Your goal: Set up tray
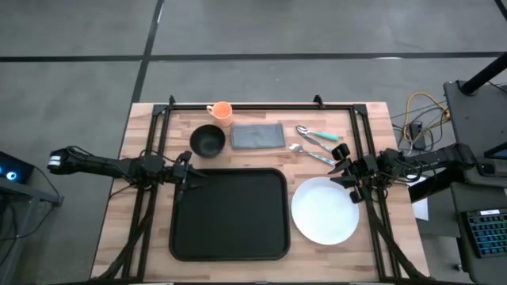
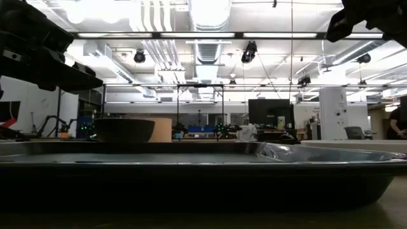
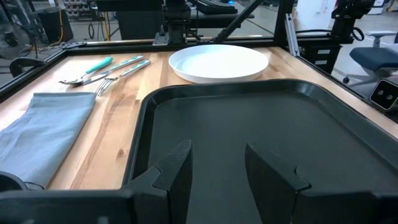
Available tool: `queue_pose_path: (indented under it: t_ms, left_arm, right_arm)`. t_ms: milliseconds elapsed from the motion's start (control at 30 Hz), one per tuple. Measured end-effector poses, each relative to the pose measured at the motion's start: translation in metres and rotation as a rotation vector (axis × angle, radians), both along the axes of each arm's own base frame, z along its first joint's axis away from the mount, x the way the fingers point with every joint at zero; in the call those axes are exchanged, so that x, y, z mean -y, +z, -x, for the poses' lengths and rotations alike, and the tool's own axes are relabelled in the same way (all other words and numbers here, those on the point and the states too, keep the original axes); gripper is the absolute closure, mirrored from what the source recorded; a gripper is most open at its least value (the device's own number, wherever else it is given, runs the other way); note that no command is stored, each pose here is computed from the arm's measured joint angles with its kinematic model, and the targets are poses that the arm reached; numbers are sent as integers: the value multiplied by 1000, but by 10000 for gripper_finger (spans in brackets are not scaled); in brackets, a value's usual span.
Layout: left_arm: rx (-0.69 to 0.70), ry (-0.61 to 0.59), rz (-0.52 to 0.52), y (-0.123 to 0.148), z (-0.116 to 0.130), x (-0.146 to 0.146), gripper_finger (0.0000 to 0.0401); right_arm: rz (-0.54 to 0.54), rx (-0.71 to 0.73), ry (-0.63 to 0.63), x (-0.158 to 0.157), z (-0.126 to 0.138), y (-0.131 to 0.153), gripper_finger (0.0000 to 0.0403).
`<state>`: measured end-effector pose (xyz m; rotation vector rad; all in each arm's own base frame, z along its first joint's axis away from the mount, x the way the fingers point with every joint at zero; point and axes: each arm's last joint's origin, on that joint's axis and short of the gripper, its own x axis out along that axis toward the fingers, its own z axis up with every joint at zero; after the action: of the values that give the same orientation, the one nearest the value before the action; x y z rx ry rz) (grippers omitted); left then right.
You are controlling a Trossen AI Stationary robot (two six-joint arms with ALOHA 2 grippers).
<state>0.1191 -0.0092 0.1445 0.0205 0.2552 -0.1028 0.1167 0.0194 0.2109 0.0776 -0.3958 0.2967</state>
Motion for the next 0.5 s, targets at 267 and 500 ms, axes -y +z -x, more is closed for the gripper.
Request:
queue_pose_path:
  t_ms: [267, 500]
  left_arm:
    - [0, 4, -1, 0, 0, 0, 271]
    - [0, 3, -1, 0, 0, 0, 271]
  right_arm:
    - [0, 0, 0, 0, 0, 0, 328]
    - [0, 0, 0, 0, 0, 0, 321]
